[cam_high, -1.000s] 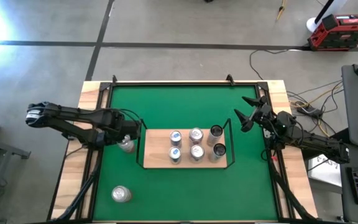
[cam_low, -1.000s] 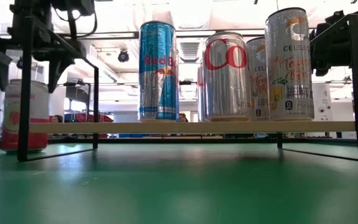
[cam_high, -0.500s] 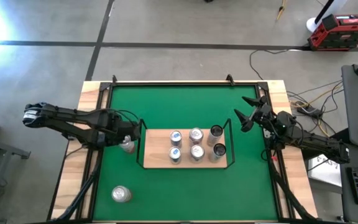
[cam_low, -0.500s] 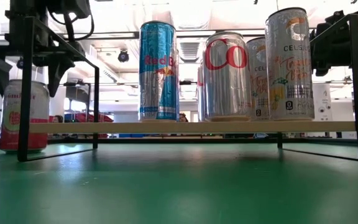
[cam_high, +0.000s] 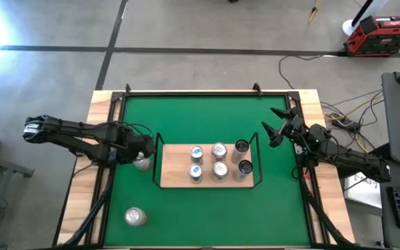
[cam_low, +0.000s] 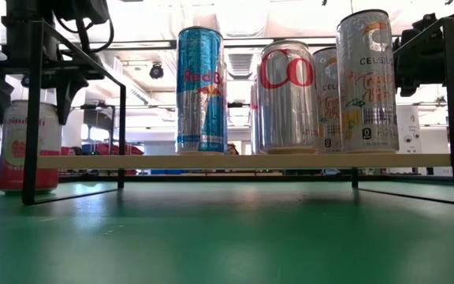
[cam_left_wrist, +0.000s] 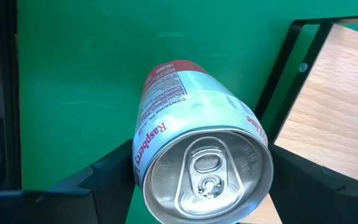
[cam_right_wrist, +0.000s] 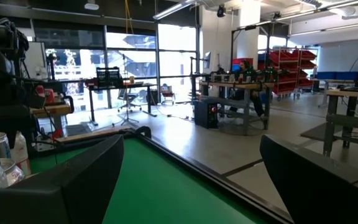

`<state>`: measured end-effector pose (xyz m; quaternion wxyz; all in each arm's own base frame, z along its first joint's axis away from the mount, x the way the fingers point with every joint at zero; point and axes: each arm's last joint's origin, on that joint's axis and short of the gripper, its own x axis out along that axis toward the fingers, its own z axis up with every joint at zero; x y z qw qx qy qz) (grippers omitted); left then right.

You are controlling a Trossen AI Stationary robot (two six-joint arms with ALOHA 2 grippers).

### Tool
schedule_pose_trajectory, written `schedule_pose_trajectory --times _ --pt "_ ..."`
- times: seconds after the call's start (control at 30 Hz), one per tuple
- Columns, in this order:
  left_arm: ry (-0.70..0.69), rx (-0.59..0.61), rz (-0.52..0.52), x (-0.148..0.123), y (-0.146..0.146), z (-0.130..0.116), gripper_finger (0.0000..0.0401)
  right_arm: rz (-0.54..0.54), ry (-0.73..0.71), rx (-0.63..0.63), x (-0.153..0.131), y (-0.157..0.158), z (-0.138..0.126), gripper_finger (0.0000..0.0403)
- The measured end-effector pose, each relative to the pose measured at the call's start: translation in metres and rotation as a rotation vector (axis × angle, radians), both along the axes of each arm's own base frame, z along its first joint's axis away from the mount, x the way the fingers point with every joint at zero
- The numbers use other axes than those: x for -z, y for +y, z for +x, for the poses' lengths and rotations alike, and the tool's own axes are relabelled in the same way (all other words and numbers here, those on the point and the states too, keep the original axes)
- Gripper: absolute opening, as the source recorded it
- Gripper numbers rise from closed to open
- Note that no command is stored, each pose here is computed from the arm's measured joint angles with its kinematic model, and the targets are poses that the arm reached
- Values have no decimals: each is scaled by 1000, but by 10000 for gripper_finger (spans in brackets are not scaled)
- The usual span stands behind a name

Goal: Place canned beverage on shelf
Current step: Put the top white-pink soda can on the shelf

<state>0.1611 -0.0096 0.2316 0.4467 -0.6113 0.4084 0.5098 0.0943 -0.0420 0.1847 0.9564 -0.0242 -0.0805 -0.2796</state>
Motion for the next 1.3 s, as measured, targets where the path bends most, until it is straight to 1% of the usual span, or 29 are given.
schedule_pose_trajectory --times 0.2,0.27,0.33,0.5,0.6,0.8,0.93,1.1,1.2,1.3 --pt "34 12 -11 -3 0 -7 285 0 0 0 0 0 0 368" --pt "69 13 -8 -10 0 -12 284 1 0 0 0 0 0 368" --pt "58 15 14 -21 1 -12 284 0 1 0 0 0 0 368" --pt "56 41 134 -46 4 -12 284 0 0 0 0 0 0 368" --pt "34 68 219 -59 7 -7 284 1 0 0 0 0 0 368" --pt "52 132 351 -82 18 2 284 1 0 0 0 0 0 368" --pt "83 165 390 -96 34 10 284 1 -1 0 0 0 0 368" --pt "119 204 412 -107 62 23 284 1 0 0 0 0 0 368" --pt "135 232 410 -111 82 30 284 0 0 0 0 0 0 368" --pt "120 270 396 -115 104 37 284 1 -1 0 0 0 0 368"
